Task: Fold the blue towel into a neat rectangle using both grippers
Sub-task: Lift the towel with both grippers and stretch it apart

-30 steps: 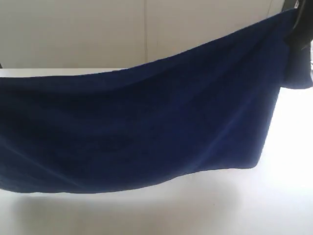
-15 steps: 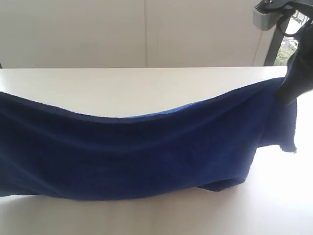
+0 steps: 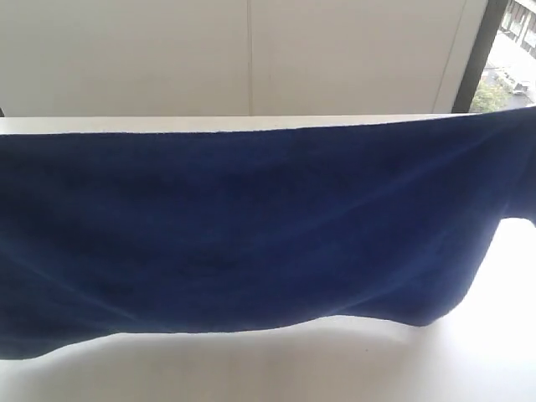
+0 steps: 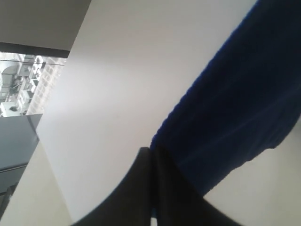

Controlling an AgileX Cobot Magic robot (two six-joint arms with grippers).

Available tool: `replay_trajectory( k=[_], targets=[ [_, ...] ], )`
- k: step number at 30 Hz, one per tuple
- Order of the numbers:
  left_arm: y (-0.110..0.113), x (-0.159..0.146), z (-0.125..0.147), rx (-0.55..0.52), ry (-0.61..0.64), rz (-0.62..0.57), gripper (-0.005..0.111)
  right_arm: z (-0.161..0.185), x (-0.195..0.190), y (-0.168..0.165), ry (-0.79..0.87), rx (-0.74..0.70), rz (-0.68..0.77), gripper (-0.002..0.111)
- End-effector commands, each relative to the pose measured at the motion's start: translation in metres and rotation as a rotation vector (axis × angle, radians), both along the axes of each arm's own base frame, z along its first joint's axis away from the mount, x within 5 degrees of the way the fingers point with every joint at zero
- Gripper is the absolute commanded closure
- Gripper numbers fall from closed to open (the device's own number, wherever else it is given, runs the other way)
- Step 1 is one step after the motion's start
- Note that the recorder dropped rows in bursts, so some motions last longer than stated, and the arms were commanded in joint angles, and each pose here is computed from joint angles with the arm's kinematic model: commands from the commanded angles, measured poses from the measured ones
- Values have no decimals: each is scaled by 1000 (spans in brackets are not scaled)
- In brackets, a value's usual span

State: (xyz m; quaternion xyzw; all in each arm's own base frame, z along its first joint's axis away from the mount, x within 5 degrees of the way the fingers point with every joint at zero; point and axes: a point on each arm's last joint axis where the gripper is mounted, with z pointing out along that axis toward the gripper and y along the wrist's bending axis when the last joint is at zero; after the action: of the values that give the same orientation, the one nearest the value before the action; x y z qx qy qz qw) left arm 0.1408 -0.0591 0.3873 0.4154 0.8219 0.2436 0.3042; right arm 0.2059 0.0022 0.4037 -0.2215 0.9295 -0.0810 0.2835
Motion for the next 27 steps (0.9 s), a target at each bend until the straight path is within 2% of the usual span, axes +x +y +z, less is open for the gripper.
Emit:
replay_trajectory(
  k=[1,4,8,11,14,18,22,27],
  targets=[
    [8,-25,12,-139,79,-2,107,17,-29,-1,-97,16,-26,108],
    [10,-39,18,-254,108,-47,107,20,-44,2,-128,35,-28,108],
    [19,-53,23,-318,87,-68,107,11,-59,1,-124,51,-55,108],
    [24,-57,25,-325,68,-66,107,0,-60,1,-90,45,-66,108],
    [25,-55,22,-294,59,-50,107,-9,-51,1,-48,50,-78,108],
    [19,-44,2,-208,109,-24,107,-25,-30,2,43,33,-82,108],
    [11,-26,-19,-70,149,23,107,-45,-4,2,146,13,-85,108],
    [-6,7,-38,5,38,57,107,-68,27,1,198,-35,-84,108]
  ],
)
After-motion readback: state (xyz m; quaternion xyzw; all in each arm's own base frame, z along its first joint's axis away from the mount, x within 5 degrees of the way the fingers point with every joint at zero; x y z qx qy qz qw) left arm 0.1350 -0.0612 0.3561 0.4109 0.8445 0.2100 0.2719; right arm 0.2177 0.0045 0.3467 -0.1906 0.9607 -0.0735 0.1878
